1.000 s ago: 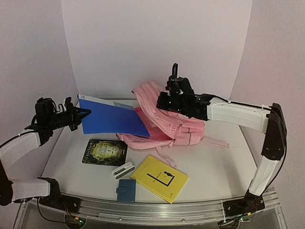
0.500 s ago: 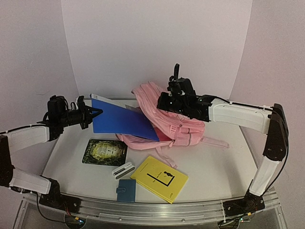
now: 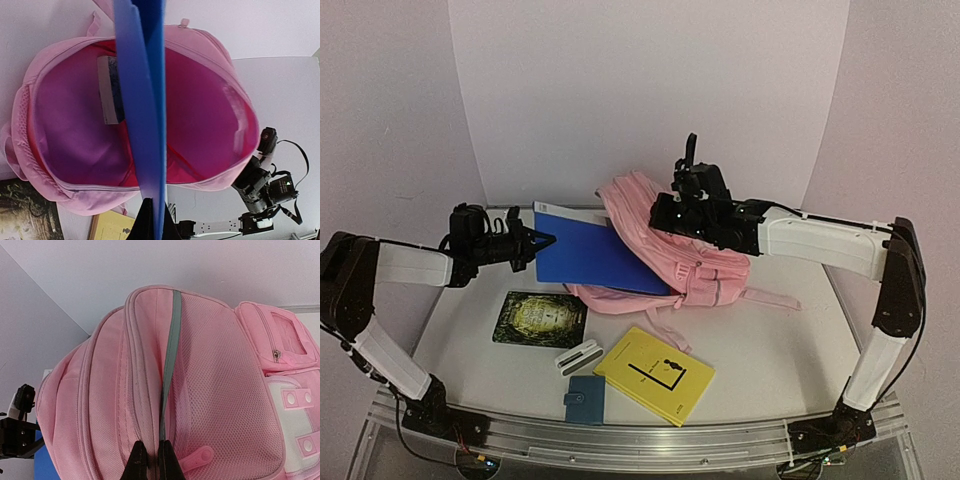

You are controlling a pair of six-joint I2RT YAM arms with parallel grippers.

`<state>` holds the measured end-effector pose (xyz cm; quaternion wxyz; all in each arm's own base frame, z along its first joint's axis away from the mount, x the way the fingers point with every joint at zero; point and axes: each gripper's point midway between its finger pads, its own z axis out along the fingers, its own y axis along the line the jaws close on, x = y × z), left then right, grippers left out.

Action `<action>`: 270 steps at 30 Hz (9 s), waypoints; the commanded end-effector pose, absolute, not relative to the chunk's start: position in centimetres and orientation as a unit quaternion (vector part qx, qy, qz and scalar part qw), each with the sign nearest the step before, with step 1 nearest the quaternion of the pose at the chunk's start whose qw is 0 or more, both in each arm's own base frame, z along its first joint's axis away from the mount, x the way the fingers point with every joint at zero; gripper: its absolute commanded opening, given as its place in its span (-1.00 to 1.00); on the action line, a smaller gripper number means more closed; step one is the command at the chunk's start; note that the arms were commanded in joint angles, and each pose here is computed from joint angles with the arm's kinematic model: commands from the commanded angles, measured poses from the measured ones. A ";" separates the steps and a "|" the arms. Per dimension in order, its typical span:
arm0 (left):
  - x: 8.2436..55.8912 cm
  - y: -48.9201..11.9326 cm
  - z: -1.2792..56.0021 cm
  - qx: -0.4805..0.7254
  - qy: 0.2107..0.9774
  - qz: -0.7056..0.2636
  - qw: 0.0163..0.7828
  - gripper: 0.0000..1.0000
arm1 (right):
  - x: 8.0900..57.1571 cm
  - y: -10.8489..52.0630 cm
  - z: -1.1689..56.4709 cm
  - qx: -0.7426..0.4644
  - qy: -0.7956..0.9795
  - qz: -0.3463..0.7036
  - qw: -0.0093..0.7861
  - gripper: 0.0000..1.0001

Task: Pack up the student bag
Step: Place the files in the student bag.

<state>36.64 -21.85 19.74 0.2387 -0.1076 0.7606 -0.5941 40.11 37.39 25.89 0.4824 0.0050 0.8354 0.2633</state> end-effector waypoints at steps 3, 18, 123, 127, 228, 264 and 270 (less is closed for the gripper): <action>39.8 -23.1 19.6 -0.079 0.752 -0.592 0.279 -1.00 | 39.4 37.0 36.8 0.040 0.743 0.367 0.558 -1.00; 45.2 -32.6 15.9 -0.060 0.771 -0.564 0.289 -1.00 | 39.1 38.9 34.2 0.028 0.757 0.380 0.531 -1.00; 39.8 -43.6 14.7 -0.024 0.775 -0.591 0.223 -0.97 | 37.4 39.3 32.4 0.006 0.765 0.388 0.514 -1.00; 39.2 -42.8 13.2 -0.020 0.799 -0.561 0.217 -0.63 | 37.6 38.7 32.0 0.015 0.768 0.374 0.520 -1.00; 44.0 -30.5 13.5 -0.019 0.782 -0.583 0.219 -0.30 | 35.5 33.1 29.3 0.056 0.775 0.404 0.483 -1.00; 38.5 -34.2 23.4 -0.156 0.635 -0.702 0.282 -0.99 | 34.7 27.8 37.0 0.039 0.668 0.534 0.516 -1.00; 39.0 -38.0 21.7 -0.134 0.661 -0.682 0.282 -1.00 | 34.6 27.9 37.2 0.037 0.666 0.540 0.514 -1.00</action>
